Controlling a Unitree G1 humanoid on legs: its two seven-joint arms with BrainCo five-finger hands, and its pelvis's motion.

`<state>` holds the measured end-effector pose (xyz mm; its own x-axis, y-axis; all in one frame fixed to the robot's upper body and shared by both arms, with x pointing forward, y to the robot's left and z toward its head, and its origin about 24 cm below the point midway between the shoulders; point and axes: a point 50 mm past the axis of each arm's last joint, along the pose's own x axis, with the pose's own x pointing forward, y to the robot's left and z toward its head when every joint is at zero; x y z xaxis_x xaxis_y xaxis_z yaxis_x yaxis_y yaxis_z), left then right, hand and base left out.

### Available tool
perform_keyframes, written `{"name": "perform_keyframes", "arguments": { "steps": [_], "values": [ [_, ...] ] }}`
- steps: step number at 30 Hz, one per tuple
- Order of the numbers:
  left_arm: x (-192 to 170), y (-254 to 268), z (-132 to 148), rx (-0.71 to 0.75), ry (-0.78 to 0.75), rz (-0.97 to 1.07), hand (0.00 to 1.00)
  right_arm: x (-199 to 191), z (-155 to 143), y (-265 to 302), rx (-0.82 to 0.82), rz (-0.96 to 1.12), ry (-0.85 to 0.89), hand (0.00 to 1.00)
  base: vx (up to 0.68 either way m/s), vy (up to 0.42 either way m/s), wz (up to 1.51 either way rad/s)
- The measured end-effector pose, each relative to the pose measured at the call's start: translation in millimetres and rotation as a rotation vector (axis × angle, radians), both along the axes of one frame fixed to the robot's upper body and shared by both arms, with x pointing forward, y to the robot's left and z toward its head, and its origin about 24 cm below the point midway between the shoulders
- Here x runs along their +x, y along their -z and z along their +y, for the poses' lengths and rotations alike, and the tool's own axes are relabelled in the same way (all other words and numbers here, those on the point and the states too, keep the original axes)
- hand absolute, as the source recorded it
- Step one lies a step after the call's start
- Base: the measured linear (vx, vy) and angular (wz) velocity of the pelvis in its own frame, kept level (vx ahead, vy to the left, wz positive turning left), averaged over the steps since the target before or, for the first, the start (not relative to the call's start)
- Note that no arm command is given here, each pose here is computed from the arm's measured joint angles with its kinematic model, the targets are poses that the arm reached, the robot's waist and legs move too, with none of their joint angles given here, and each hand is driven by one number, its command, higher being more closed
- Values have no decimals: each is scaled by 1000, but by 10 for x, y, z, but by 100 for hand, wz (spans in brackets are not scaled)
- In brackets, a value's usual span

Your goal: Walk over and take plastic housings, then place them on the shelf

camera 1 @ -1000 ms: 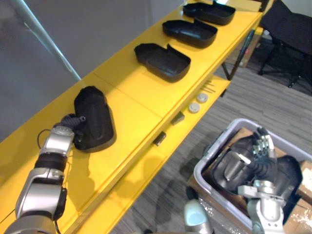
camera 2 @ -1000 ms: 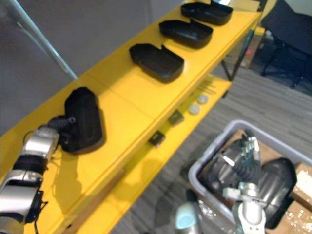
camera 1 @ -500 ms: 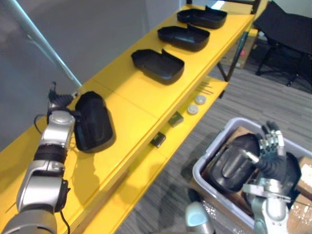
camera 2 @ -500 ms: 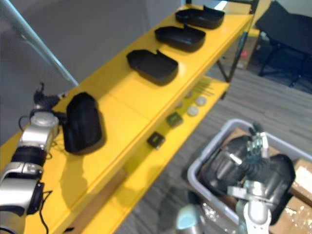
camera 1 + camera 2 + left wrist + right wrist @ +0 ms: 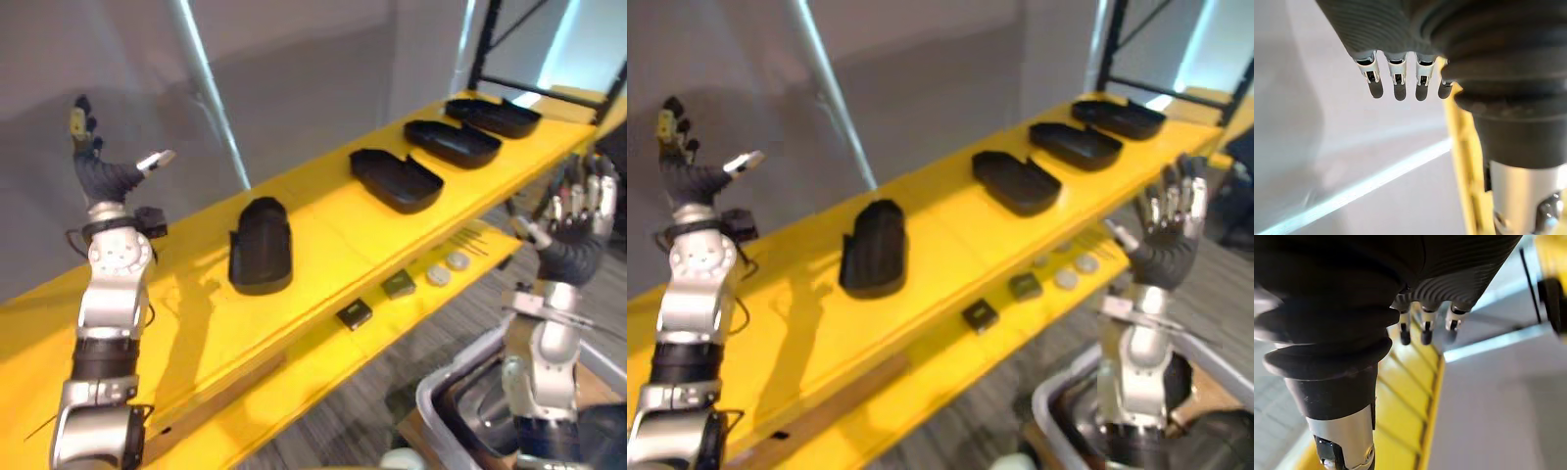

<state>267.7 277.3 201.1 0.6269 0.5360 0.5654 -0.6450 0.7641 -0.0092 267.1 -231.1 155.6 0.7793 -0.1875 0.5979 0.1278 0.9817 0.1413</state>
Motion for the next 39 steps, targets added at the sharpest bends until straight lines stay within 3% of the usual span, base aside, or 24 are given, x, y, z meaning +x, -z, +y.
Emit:
{"name": "perform_keyframes", "arguments": {
  "steps": [4, 7, 13, 19, 24, 28, 39],
  "values": [
    [-386, 171, 144, -20, -126, -76, 0, 140, 237, 11, -3, 35, -92, 0, -2, -54, 47],
    [-633, 341, 165, -14, -189, -84, 0, 303, 624, 3, 40, 54, -212, 0, -17, -32, 36],
    [-797, 708, 124, -71, -208, 26, 0, 523, 1374, -70, 65, 94, -435, 0, -21, -16, 27],
    [-904, 1153, 170, -154, -247, 165, 0, 571, 1856, -58, 32, 167, -571, 0, 11, -17, 13],
    [-852, 1140, 96, -146, -214, 138, 0, 431, 2417, 241, -3, 374, -659, 0, 20, 1, 0],
    [-793, 1167, 10, -152, -176, 161, 0, 444, 2505, 491, 52, 524, -546, 0, 0, 0, 0],
    [-723, 1283, -212, -207, -107, 225, 0, 355, 2639, 854, 17, 692, -541, 0, 2, 3, -1]
  ]
}}
